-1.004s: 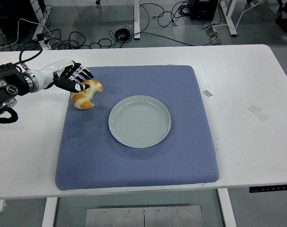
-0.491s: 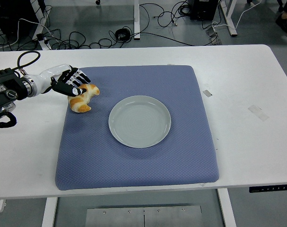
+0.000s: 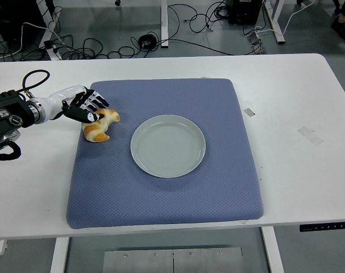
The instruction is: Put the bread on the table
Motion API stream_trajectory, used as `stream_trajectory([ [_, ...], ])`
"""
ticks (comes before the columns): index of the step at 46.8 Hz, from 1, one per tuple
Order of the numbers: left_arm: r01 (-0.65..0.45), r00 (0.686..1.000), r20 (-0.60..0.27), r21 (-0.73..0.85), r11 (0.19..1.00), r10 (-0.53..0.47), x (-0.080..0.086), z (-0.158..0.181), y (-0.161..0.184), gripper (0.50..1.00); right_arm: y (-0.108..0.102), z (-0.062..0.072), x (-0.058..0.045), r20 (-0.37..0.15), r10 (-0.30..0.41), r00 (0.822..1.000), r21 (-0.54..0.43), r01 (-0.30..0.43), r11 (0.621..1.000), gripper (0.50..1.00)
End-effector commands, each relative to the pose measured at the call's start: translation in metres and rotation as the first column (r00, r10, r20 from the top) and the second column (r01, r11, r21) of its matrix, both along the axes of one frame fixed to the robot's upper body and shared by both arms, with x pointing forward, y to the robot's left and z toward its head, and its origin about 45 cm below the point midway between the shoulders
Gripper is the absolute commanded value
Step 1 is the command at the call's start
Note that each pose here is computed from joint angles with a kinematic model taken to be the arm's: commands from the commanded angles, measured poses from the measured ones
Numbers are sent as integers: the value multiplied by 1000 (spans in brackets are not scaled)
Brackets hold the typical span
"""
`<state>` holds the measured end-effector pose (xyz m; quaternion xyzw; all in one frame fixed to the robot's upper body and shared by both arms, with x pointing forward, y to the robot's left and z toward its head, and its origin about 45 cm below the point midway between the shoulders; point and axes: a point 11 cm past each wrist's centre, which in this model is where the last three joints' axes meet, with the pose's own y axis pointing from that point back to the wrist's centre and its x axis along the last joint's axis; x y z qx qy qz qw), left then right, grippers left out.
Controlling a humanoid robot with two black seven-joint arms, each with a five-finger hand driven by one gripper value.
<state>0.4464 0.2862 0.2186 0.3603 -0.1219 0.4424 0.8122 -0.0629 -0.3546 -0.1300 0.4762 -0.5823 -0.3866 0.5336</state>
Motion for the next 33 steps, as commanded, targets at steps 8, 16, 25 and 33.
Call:
stream_trajectory([
  [8, -4, 1000, 3, 2, 1000, 4, 0, 0, 1, 731, 0, 0, 0, -1, 0, 1000, 0, 0, 1000, 1000],
  [16, -6, 1000, 4, 3, 1000, 6, 1, 0, 1, 799, 0, 0, 0, 1, 0, 1000, 0, 0, 1000, 1000],
  [25, -6, 1000, 6, 3, 1000, 6, 1, 1, 1, 839, 0, 0, 0, 1, 0, 1000, 0, 0, 1000, 1000],
  [33, -13, 1000, 10, -10, 1000, 13, 3, 4, 1, 917, 0, 0, 0, -1, 0, 1000, 0, 0, 1000, 1000],
])
